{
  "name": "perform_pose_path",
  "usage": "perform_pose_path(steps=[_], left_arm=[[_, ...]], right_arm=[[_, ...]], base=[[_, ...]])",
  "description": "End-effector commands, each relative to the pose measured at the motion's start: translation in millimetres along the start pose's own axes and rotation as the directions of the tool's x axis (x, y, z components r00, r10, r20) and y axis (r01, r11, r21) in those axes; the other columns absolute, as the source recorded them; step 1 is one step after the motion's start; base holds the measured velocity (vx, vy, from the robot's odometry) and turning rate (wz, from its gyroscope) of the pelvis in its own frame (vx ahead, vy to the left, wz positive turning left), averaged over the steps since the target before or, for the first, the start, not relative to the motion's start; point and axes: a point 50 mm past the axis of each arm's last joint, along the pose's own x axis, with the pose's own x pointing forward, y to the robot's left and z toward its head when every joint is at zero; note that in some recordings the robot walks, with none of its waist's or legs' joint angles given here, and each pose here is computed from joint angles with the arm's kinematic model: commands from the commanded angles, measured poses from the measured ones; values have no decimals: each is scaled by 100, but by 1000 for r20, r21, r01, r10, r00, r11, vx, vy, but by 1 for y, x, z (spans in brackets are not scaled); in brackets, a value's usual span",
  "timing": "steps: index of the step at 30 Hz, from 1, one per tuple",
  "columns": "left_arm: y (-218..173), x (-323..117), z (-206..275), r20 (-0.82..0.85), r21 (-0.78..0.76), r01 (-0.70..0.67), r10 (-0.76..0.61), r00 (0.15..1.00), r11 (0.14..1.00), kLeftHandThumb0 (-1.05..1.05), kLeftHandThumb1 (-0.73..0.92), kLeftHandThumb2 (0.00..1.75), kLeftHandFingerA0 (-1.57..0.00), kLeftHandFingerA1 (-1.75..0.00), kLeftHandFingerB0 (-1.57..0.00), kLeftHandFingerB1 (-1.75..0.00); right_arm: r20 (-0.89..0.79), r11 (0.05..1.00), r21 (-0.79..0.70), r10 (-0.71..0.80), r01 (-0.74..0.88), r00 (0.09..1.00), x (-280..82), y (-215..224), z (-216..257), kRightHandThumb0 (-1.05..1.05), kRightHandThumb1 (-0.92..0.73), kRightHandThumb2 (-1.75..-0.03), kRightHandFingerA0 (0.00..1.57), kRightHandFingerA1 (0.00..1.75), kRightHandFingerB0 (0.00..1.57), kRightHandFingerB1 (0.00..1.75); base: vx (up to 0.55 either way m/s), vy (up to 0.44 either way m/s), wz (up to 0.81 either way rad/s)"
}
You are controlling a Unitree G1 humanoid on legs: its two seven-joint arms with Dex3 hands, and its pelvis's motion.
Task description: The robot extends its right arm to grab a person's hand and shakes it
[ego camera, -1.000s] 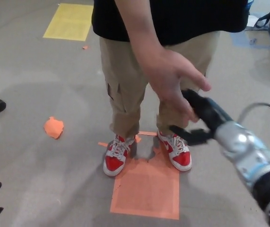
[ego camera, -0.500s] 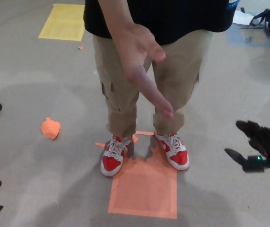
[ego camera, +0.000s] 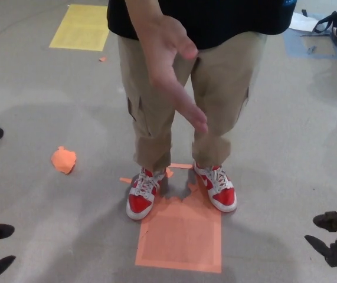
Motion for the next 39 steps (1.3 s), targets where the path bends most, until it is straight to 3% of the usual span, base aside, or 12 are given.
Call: perform_pose_path(steps=[1,4,7,8,10,11,14,15,16,17,19,39], left_arm=[[-5,-5,-12,-30,25,4,-3,1000,1000,-48,77,73,-16,-37,-13,-35],[-12,-11,-23,-49,35,26,-24,998,999,-50,77,73,-16,-38,-13,-36],[-18,-16,-34,-72,31,43,-41,997,999,-50,78,73,-16,-38,-14,-36],[-20,-18,-37,-79,31,48,-46,996,998,-50,77,73,-17,-38,-14,-36],[-24,-20,-41,-84,33,58,-55,995,998,-52,77,74,-17,-39,-14,-36],[-25,-21,-43,-85,36,61,-58,995,997,-51,77,72,-18,-39,-16,-36],[-27,-22,-44,-94,38,61,-58,994,997,-51,77,72,-17,-38,-15,-36],[-27,-21,-44,-94,39,59,-55,994,997,-49,77,72,-18,-38,-15,-36],[-27,-21,-44,-95,39,57,-53,994,998,-49,77,72,-18,-38,-15,-36],[-27,-21,-44,-95,42,55,-51,994,998,-50,77,73,-17,-38,-14,-36],[-26,-21,-44,-107,52,55,-49,993,997,-52,77,74,-17,-38,-15,-36],[-34,-22,-49,-97,20,53,-51,994,998,-48,74,72,-19,-40,-15,-36]], right_arm=[[-3,997,47,62,-62,998,-1,10,-18,-73,-81,-115,0,21,0,21],[-26,996,43,83,-82,996,0,22,-31,-72,-81,-114,0,20,0,21],[-52,993,47,108,-106,993,-1,33,-45,-67,-92,-78,0,7,0,14],[-65,993,42,117,-114,991,-1,37,-49,-75,-76,-95,0,14,0,16],[-89,993,2,121,-121,989,-1,42,-54,-78,-83,-115,0,20,0,19],[-92,993,7,122,-121,988,-1,44,-56,-76,-77,-99,0,17,0,18],[-86,991,55,130,-125,988,-1,48,-59,-73,-80,-112,0,22,0,21],[-92,991,56,130,-125,987,-1,48,-59,-69,-92,-74,0,14,0,18],[-99,991,57,130,-125,987,-1,49,-60,-69,-92,-74,0,14,0,18],[-106,992,36,128,-125,986,-1,48,-59,-73,-82,-114,0,21,0,21],[-101,991,36,132,-129,986,-1,49,-59,-75,-78,-99,0,15,0,16],[-113,989,81,133,-124,985,-2,56,-68,-79,-82,-111,1,19,1,18]], base=[[0,0,0],[0,0,0],[0,0,0],[0,0,0],[0,0,0],[0,0,0],[0,0,0],[0,0,0],[0,0,0],[0,0,0],[0,0,0],[0,0,0]])
